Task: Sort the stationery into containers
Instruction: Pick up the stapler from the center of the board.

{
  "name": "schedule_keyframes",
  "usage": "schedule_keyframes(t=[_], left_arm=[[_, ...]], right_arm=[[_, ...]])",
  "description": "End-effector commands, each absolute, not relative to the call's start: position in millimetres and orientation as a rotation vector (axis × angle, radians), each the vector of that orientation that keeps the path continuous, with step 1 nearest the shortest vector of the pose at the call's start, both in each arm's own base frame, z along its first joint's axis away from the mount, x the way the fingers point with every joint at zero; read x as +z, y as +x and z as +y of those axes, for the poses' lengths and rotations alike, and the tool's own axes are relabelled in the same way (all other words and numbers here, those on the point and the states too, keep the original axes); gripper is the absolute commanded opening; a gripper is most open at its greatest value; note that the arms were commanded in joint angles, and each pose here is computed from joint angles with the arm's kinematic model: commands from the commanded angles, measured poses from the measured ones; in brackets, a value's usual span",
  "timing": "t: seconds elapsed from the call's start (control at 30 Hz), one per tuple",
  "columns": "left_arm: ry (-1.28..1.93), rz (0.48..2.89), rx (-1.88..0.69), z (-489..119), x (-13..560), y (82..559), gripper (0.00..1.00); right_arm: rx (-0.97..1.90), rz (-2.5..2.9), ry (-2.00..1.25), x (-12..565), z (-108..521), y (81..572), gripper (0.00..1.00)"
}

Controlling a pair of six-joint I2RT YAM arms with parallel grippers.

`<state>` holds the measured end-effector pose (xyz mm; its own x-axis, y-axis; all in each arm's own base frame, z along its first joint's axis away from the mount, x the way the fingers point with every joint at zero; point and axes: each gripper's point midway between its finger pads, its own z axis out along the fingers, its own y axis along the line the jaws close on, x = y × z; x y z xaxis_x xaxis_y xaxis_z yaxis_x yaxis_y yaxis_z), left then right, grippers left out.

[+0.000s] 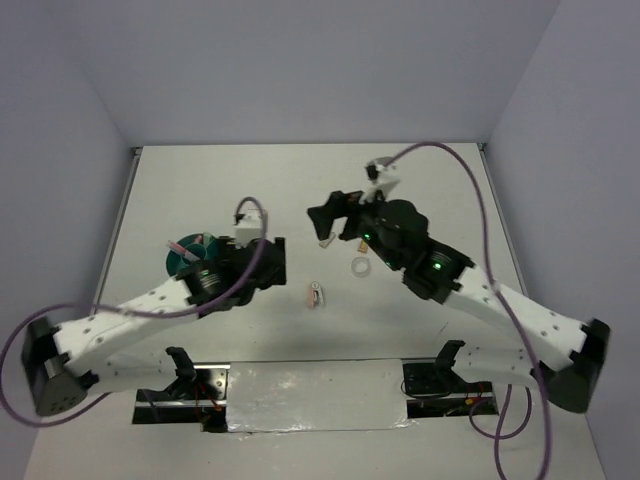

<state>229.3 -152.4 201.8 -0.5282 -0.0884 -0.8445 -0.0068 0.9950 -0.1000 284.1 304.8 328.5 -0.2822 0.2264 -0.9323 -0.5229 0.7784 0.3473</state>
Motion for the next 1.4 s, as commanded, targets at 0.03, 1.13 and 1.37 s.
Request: schedule_keyframes(t=[0.03,1.13,1.37], left_arm=[[-0.081,2.249,-0.272,-233,167,240,0.99],[-0.091,2.589,-0.115,-301,6,219,0.44],[0.079,2.509,-0.286,-315,35,216,0.00]], right_arm=[[0.418,1.998,-0.036,246,207,250,1.00],[0.500,1.973,-0.071,238,167,208,1.00],[0.540,1.921,0.134,249,144,217,1.00]])
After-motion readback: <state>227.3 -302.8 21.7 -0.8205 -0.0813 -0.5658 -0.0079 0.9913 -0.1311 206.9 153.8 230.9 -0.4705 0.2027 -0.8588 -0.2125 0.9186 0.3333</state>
